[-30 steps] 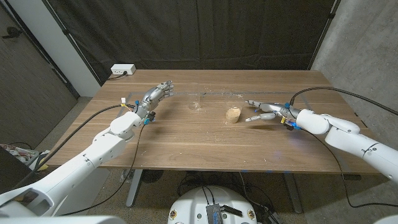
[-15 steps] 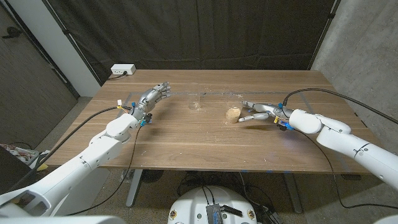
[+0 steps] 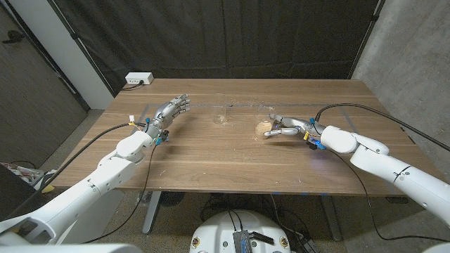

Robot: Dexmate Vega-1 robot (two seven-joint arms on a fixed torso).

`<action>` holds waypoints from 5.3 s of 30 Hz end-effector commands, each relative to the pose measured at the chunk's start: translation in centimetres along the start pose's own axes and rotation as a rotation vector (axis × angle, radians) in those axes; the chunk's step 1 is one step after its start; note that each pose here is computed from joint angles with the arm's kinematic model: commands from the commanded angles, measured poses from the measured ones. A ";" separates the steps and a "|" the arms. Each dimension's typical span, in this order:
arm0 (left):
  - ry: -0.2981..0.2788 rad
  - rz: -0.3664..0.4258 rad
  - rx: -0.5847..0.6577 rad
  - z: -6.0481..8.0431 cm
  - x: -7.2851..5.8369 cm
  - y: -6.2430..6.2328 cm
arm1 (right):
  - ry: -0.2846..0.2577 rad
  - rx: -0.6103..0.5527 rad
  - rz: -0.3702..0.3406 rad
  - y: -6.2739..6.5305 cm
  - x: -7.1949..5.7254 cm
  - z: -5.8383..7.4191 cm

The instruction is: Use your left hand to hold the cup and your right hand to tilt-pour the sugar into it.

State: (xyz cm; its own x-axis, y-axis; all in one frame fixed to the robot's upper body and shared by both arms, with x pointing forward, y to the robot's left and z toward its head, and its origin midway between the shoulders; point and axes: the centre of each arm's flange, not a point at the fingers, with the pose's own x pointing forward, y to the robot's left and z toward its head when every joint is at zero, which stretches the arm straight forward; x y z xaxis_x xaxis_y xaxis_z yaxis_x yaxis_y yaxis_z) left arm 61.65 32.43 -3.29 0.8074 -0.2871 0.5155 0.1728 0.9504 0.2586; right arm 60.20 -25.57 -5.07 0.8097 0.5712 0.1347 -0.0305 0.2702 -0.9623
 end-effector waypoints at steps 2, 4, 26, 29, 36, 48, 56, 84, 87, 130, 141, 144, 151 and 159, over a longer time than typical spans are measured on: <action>-0.003 0.001 0.002 -0.7 -0.3 0.9 | 0.045 0.114 -0.045 0.9 0.8 1.0; -0.004 0.000 0.004 -0.7 -0.3 0.9 | 0.044 0.126 -0.057 1.1 0.9 1.2; -0.007 -0.002 -0.008 -1.3 -0.4 1.0 | -0.001 0.309 -0.157 4.6 2.6 2.4; -0.007 -0.005 -0.007 -1.3 -0.3 1.0 | -0.002 0.346 -0.172 5.1 2.8 2.3; -0.006 -0.007 -0.005 -1.2 -0.2 1.1 | -0.009 0.428 -0.204 6.2 3.0 2.1; -0.003 -0.001 -0.010 -1.4 0.0 1.3 | -0.037 0.561 -0.324 8.7 3.0 1.6; 0.000 0.001 -0.010 -1.5 0.3 1.3 | -0.064 0.603 -0.422 10.1 3.3 1.3; -0.002 0.011 -0.005 -1.6 0.9 1.5 | -0.110 0.631 -0.555 10.6 3.7 2.1; -0.001 0.012 -0.009 -1.9 0.9 1.5 | -0.102 0.614 -0.525 9.4 3.1 2.1; -0.015 -0.003 0.095 -2.3 -0.4 1.1 | -0.087 0.584 -0.532 0.8 0.1 1.2; -0.051 0.094 0.423 -1.2 -1.3 0.1 | -0.130 0.601 -0.531 0.3 0.6 1.5; -0.056 0.114 0.492 -1.2 -1.4 0.0 | -0.138 0.606 -0.532 0.3 0.7 1.4; -0.052 0.166 0.652 -2.1 -1.5 -0.4 | -0.149 0.607 -0.535 0.4 0.8 1.5; -0.073 0.194 0.771 -2.9 -1.1 -1.1 | -0.148 0.592 -0.535 0.3 0.6 1.8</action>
State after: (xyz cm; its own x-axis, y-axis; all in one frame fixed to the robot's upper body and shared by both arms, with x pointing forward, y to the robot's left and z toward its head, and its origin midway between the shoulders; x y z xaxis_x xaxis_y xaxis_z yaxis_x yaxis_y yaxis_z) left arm 61.95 32.73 -5.87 0.7808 -0.1804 0.5981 -0.2657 0.7706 0.5793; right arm 59.85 -23.89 -4.96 0.7241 0.3289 0.6062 -0.0040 0.8809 -0.4733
